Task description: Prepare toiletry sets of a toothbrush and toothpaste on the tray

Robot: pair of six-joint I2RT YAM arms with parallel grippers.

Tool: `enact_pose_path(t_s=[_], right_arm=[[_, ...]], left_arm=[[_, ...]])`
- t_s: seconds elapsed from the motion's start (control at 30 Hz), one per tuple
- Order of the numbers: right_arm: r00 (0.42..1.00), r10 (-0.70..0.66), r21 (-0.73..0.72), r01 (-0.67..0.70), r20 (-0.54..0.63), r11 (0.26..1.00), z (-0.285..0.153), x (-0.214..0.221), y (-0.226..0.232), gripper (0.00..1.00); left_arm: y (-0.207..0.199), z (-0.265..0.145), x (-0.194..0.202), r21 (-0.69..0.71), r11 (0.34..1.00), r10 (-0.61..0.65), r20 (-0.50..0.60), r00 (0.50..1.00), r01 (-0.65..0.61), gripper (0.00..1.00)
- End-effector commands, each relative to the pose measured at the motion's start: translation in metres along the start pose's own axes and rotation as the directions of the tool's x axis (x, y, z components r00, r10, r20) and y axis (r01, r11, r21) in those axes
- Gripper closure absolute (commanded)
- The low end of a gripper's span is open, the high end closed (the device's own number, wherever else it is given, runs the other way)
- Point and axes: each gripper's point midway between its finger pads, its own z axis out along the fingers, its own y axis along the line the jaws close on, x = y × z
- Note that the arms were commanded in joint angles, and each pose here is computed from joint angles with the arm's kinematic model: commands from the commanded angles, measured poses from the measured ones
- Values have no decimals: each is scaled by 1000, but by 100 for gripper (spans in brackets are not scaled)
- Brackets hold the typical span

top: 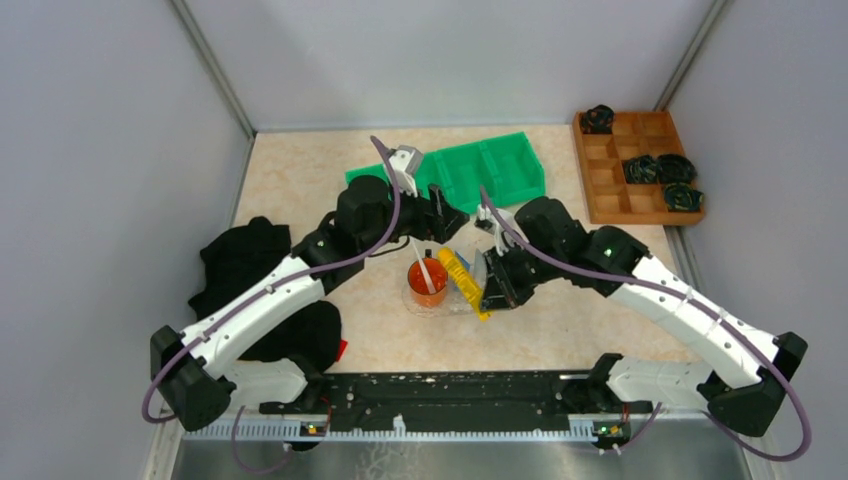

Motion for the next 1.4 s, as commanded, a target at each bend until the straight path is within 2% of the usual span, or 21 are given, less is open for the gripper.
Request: enact_pose_path(t_s=[0.0, 0.3, 0.63, 1.1, 1.37], right_arm=[[992, -64, -17, 67, 109, 998, -8, -36, 15, 100], [980, -97, 41, 92, 176, 995, -24, -66, 19, 100], [953, -137, 141, 102, 269, 985, -53, -96, 18, 100], [870, -160, 163, 94, 467, 982, -81, -139, 30, 100], [844, -171, 152, 107, 509, 983, -90, -156, 40, 100]], left_arm=[[-5, -7, 23, 48, 999, -9, -61, 998, 11, 20], [-5, -22, 62, 53, 998, -15, -156, 988, 24, 25], [-9, -40, 61, 61, 998, -21, -147, 989, 30, 25], [-20, -42, 60, 94, 995, -32, -153, 988, 47, 25], [-24, -43, 58, 96, 994, -29, -141, 990, 43, 25]])
